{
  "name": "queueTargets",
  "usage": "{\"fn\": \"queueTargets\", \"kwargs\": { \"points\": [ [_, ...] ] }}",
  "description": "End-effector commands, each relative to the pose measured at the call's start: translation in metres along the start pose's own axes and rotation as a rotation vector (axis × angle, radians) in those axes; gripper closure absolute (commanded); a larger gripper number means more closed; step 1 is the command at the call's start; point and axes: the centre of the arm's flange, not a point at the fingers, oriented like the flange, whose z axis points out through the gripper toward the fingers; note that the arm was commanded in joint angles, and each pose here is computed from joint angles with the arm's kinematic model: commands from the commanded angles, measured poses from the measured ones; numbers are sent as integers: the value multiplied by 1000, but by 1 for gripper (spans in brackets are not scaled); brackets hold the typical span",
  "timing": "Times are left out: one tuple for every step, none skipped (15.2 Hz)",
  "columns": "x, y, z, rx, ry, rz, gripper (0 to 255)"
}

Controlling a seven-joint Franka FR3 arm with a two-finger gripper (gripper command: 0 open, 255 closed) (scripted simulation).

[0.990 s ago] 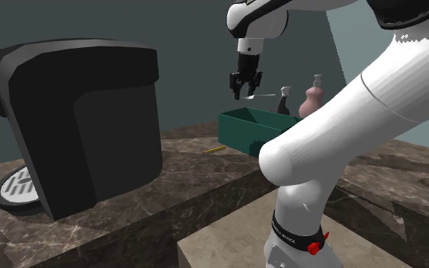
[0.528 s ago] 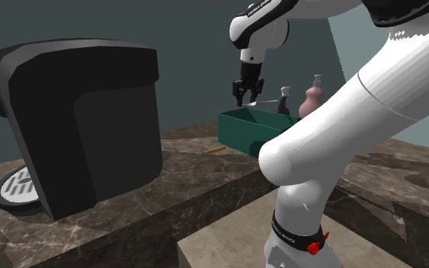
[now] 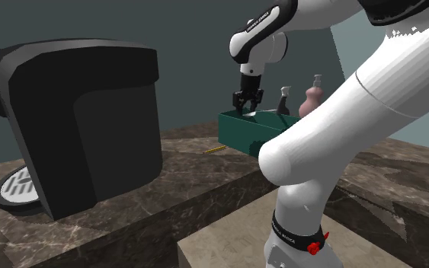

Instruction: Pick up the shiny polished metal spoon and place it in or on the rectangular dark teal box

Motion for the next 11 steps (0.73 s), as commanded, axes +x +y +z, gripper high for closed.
{"fn": "queueTargets", "kwargs": {
  "points": [
    [-1,-1,5,0,1,0,255],
    [-1,-1,5,0,1,0,255],
    [-1,-1,5,0,1,0,255],
    [-1,-1,5,0,1,0,255],
    [-1,-1,5,0,1,0,255],
    [-1,-1,5,0,1,0,255],
    [-1,-1,5,0,1,0,255],
    [-1,-1,5,0,1,0,0],
    [-1,-1,5,0,1,0,0],
    [-1,-1,5,0,1,0,0],
    [-1,-1,5,0,1,0,0]
  ]
}}
